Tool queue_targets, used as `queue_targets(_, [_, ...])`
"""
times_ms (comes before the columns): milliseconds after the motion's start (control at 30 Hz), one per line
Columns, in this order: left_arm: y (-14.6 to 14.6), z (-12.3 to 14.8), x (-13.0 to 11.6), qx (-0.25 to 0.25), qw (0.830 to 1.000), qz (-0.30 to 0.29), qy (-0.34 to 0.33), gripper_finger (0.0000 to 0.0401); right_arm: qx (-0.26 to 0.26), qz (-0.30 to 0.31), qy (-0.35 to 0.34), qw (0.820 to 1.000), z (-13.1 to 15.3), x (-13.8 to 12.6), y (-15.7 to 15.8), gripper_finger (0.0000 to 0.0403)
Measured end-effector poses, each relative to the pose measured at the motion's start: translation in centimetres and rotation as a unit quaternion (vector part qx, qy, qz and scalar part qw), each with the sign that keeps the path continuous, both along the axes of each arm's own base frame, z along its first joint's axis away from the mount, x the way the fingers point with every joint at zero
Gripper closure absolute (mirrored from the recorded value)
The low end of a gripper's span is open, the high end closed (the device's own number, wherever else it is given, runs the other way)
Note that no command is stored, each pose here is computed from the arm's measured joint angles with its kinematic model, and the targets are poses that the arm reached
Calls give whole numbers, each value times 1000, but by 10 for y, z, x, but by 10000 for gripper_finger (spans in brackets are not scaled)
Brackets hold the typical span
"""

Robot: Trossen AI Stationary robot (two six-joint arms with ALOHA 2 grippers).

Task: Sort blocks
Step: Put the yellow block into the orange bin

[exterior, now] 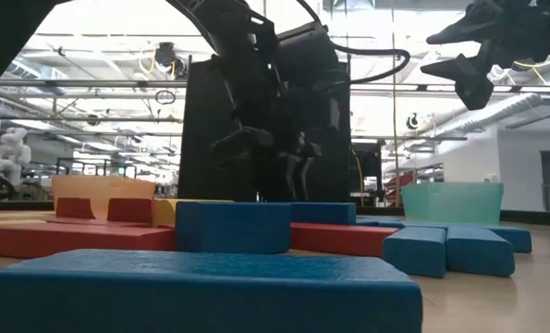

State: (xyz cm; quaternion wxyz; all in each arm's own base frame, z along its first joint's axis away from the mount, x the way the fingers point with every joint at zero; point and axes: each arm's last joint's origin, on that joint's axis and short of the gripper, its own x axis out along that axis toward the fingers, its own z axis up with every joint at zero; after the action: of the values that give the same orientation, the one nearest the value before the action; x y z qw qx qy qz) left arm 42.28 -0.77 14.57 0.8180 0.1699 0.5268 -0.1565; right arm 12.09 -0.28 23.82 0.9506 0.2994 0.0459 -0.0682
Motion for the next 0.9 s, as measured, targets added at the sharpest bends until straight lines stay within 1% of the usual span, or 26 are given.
queue_targets(67, [3,12,-3,18,1000,22,-9,325,0,-1,0,1000,0,0,0,209])
queue_targets(167, [10,39,-8,40,998,42,-35,325,0,-1,0,1000,0,0,0,209])
queue_targets(267, [22,61,-16,57,994,82,-53,325,0,-1,0,1000,0,0,0,209])
queue_targets(367, [38,90,-26,76,983,142,-93,325,0,-1,0,1000,0,0,0,209])
queue_targets(433, [51,112,-35,94,968,197,-123,325,-1,-1,-1,1000,0,0,0,209])
queue_targets(500, [66,130,-48,115,951,253,-138,325,0,-1,0,1000,0,0,0,209])
queue_targets(600, [92,156,-73,146,913,349,-153,325,0,-1,-2,1000,0,0,0,209])
queue_targets(667, [109,167,-94,158,887,410,-144,325,-1,-1,-2,1000,0,0,0,209])
queue_targets(733, [125,176,-114,159,863,462,-129,325,-2,-1,-2,1000,0,0,0,209])
queue_targets(767, [132,179,-125,161,849,489,-119,325,-2,-2,-2,1000,0,0,0,209])
queue_targets(900, [156,189,-168,157,781,599,-84,325,-5,-2,-4,1000,1,0,0,209])
